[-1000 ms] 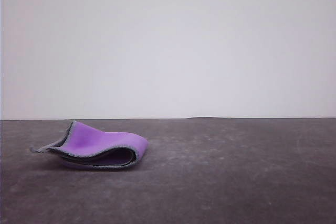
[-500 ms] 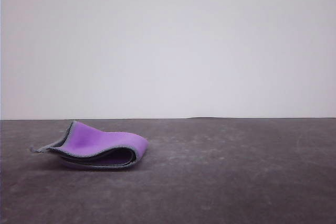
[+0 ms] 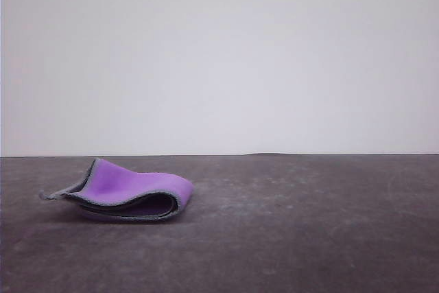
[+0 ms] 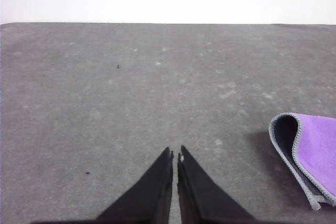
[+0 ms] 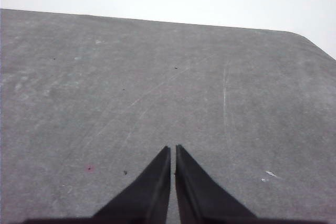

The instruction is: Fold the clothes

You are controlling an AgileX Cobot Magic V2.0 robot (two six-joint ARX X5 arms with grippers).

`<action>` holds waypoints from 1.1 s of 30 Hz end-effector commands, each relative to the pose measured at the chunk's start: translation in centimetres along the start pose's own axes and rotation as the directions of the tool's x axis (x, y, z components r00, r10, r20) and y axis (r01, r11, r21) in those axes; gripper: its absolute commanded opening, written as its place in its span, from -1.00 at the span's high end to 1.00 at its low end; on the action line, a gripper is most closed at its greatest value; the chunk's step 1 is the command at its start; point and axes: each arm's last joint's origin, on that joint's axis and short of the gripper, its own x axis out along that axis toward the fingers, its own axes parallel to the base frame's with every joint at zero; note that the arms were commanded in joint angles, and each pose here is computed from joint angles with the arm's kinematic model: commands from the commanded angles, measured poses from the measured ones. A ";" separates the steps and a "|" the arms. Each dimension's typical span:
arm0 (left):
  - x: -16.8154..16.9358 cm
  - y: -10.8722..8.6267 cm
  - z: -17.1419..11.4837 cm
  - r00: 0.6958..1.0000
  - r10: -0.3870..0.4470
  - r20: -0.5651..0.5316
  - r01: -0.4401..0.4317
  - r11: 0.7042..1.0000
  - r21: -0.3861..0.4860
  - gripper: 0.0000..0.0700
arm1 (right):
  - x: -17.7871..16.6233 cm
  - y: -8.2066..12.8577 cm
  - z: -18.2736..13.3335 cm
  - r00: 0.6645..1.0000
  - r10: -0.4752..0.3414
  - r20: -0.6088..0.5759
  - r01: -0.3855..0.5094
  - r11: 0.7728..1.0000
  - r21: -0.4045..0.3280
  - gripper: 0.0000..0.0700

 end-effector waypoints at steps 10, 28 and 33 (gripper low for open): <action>0.2 0.0 -0.7 1.000 0.001 -0.026 -0.001 1.000 0.009 1.00 | 0.0 0.0 0.0 1.000 0.000 0.008 0.000 1.000 0.011 0.97; 0.2 0.0 -0.7 1.000 0.001 -0.026 -0.001 1.000 0.009 1.00 | 0.0 0.0 0.0 1.000 0.000 0.008 0.000 1.000 0.011 0.97; 0.2 0.0 -0.7 1.000 0.001 -0.026 -0.001 1.000 0.009 1.00 | 0.0 0.0 0.0 1.000 0.000 0.008 0.000 1.000 0.011 0.97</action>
